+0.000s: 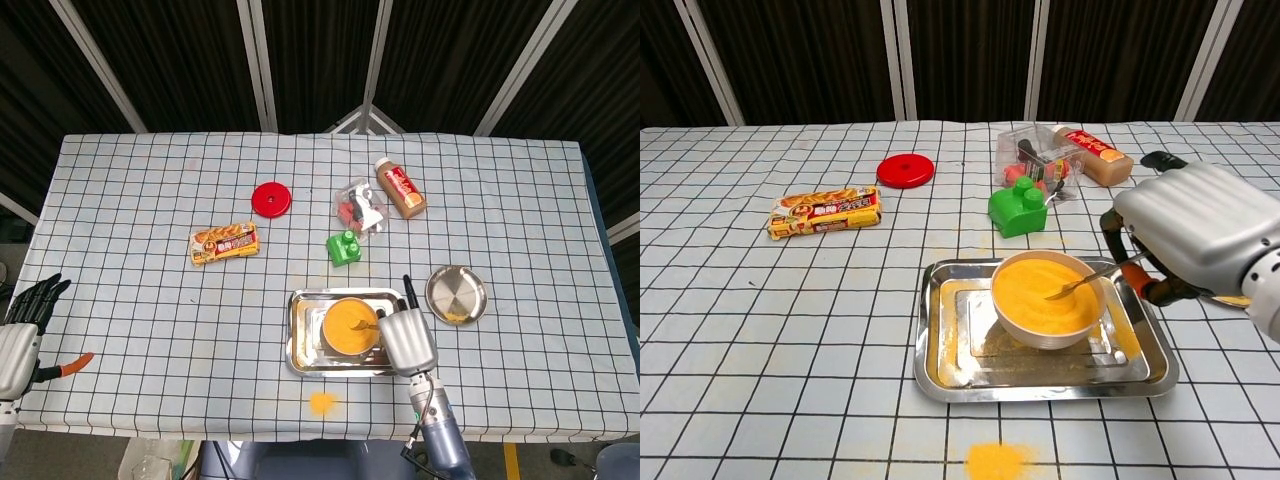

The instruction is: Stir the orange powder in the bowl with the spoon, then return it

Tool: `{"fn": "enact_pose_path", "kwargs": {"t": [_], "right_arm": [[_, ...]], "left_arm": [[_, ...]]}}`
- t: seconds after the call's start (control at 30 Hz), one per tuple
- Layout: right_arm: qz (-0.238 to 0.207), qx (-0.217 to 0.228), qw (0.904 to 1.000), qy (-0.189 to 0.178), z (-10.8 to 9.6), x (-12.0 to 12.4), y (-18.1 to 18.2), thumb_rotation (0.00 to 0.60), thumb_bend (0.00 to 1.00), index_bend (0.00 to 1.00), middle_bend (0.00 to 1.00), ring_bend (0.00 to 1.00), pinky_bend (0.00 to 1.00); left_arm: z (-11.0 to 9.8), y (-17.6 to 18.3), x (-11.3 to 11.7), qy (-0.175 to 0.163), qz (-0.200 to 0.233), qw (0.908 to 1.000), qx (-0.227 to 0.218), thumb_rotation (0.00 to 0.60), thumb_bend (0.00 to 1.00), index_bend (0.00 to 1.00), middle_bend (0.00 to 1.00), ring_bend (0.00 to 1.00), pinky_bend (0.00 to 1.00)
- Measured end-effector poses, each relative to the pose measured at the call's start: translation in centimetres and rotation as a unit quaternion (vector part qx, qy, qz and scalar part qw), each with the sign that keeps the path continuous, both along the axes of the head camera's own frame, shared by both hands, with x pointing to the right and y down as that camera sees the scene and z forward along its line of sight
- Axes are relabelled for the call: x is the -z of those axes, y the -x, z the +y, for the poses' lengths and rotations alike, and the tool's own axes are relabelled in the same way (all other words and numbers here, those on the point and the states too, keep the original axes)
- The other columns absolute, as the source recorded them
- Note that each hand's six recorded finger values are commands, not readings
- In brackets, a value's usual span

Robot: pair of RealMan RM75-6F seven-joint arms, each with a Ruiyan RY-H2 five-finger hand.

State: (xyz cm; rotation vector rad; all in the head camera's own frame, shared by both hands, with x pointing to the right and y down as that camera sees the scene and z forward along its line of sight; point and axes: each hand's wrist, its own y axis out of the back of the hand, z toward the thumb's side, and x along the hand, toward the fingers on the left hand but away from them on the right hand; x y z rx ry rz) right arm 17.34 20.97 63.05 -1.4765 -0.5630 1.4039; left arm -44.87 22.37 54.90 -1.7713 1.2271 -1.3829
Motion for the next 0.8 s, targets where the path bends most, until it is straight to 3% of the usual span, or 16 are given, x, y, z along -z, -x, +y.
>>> {"fn": "enact_pose_path", "kwargs": {"t": [0.37, 0.8], "right_arm": [[-0.033, 0.003, 0.9994, -0.009, 0.0, 1.5, 0.5, 0.6, 0.76, 0.91, 0.79, 0.43, 0.0], [-0.028, 0.016, 0.9995, -0.004, 1.2, 1.8, 0.7, 0.6, 0.76, 0.91, 0.79, 0.43, 0.0]], "left_arm": [[0.0, 0.0, 0.0, 0.0, 0.0, 1.0, 0.0, 0.6, 0.0, 0.03, 0.0, 0.0, 0.0], [0.0, -0.1, 0.1, -0.002, 0.001, 1.0, -0.001, 0.6, 0.0, 0.03, 0.0, 0.0, 0.0]]}}
